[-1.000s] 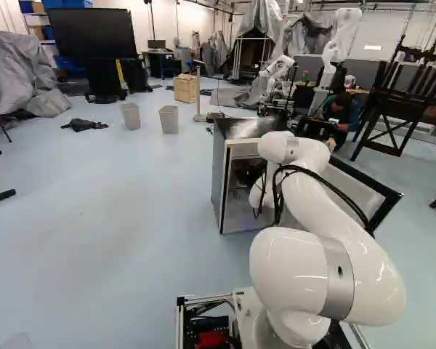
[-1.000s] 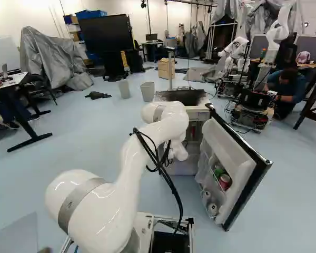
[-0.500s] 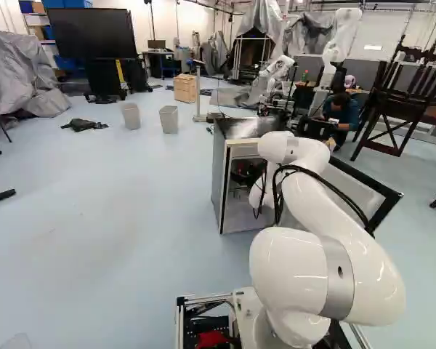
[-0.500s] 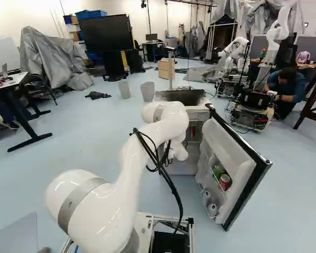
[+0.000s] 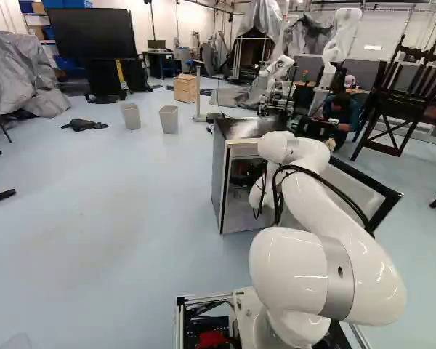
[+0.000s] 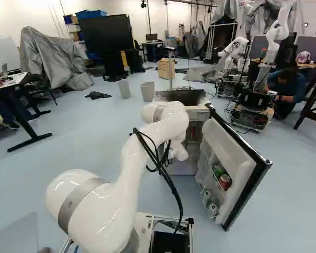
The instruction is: Grab a drink from the fridge
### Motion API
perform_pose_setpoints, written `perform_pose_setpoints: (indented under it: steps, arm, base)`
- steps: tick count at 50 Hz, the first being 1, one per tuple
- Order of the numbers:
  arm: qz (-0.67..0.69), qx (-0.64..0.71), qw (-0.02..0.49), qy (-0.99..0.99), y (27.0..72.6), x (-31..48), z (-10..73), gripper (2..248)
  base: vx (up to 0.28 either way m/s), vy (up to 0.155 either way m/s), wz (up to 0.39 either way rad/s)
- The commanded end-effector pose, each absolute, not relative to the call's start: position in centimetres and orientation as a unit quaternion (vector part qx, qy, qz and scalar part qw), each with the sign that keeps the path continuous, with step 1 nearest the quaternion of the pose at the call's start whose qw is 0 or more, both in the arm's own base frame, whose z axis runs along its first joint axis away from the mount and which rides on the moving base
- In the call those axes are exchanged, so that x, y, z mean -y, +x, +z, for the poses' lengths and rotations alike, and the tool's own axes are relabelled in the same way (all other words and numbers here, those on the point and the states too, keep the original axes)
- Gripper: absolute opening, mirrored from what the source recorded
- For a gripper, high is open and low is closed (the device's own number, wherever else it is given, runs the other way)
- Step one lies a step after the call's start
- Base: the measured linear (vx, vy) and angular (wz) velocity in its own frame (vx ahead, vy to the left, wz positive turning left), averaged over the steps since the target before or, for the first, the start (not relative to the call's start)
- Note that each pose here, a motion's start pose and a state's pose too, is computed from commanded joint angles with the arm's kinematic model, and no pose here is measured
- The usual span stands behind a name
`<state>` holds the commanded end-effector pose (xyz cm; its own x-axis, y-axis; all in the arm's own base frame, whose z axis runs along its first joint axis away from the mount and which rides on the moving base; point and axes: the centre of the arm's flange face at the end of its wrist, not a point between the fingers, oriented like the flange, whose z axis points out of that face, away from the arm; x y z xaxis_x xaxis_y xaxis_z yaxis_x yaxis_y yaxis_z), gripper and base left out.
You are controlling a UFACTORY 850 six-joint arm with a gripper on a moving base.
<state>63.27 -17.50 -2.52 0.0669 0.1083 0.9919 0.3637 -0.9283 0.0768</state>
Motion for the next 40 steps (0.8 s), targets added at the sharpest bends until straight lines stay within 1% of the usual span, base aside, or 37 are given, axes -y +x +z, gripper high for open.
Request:
perform_pose_setpoints:
  steps: [16,40]
  arm:
    - [-0.656,0.152,0.097,-0.733,62.1,17.5,-2.1,247]
    - [-0.649,0.089,0.061,-0.753,60.3,18.5,-1.3,247]
  base:
    - [0.000,0.000,0.000]
    - [0.000,0.000,0.000]
